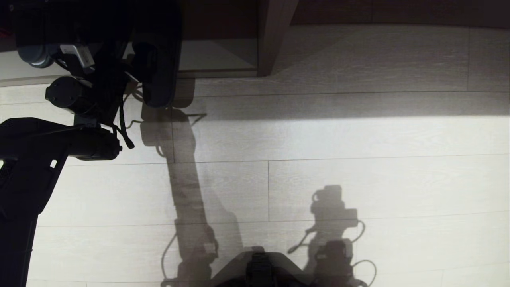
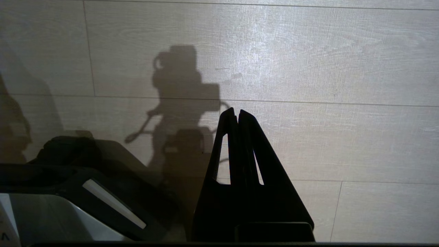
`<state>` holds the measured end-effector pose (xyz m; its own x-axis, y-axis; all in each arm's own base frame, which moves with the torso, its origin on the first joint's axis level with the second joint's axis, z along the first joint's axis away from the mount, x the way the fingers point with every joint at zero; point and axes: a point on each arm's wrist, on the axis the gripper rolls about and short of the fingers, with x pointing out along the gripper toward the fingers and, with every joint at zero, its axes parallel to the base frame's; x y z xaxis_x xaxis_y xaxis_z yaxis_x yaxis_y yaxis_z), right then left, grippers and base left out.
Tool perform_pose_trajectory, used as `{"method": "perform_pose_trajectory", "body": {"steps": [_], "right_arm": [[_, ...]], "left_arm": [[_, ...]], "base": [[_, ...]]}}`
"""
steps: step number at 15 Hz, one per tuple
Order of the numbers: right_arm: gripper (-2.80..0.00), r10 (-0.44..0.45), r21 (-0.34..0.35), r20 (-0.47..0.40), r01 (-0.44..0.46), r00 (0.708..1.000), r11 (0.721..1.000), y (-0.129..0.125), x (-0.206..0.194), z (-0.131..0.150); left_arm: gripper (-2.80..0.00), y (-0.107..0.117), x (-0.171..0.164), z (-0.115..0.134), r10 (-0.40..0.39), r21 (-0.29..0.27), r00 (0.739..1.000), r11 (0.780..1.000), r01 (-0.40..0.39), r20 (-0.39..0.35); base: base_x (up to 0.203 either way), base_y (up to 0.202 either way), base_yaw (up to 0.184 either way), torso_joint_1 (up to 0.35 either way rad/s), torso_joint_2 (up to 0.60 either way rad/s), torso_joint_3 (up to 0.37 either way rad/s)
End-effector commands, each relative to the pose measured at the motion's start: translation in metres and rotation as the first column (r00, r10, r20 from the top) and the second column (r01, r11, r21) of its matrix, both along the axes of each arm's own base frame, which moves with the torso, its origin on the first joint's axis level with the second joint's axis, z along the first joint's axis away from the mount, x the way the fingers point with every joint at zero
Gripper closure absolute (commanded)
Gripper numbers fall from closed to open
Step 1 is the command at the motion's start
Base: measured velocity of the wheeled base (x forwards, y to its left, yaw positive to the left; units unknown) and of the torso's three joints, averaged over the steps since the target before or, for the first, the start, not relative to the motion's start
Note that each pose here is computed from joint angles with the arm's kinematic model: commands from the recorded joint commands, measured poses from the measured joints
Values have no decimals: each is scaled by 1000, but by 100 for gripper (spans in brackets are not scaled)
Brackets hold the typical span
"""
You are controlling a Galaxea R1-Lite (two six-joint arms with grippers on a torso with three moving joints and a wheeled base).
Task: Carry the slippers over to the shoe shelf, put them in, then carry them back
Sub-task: Pick up the slippers in the shoe cabinet
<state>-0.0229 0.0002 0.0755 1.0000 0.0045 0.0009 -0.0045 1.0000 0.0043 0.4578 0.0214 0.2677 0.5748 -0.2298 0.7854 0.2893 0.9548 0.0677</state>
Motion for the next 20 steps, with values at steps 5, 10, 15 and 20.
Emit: {"method": "perform_pose_trajectory", "body": {"steps": [5, 10, 15, 20], "right_arm": [[0, 0, 0, 1, 0, 1000, 1000, 0, 0, 0], [0, 0, 0, 1, 0, 1000, 1000, 0, 0, 0], [0, 1, 0, 1, -1, 1000, 1000, 0, 0, 0], [0, 0, 0, 1, 0, 1000, 1000, 0, 0, 0]], "left_arm": [[-280, 0, 6, -6, 1, 3, 1000, 1000, -1, 11], [-280, 1, 9, -4, 2, 3, 999, 1000, -2, 39], [-280, 0, 15, -6, 7, 8, 999, 1000, -7, 50], [-280, 1, 15, -5, 10, 11, 999, 1000, -10, 34]], "base": [[0, 0, 0, 0, 0, 0], [0, 0, 0, 0, 0, 0], [0, 0, 0, 0, 0, 0], [0, 0, 0, 0, 0, 0]]}}
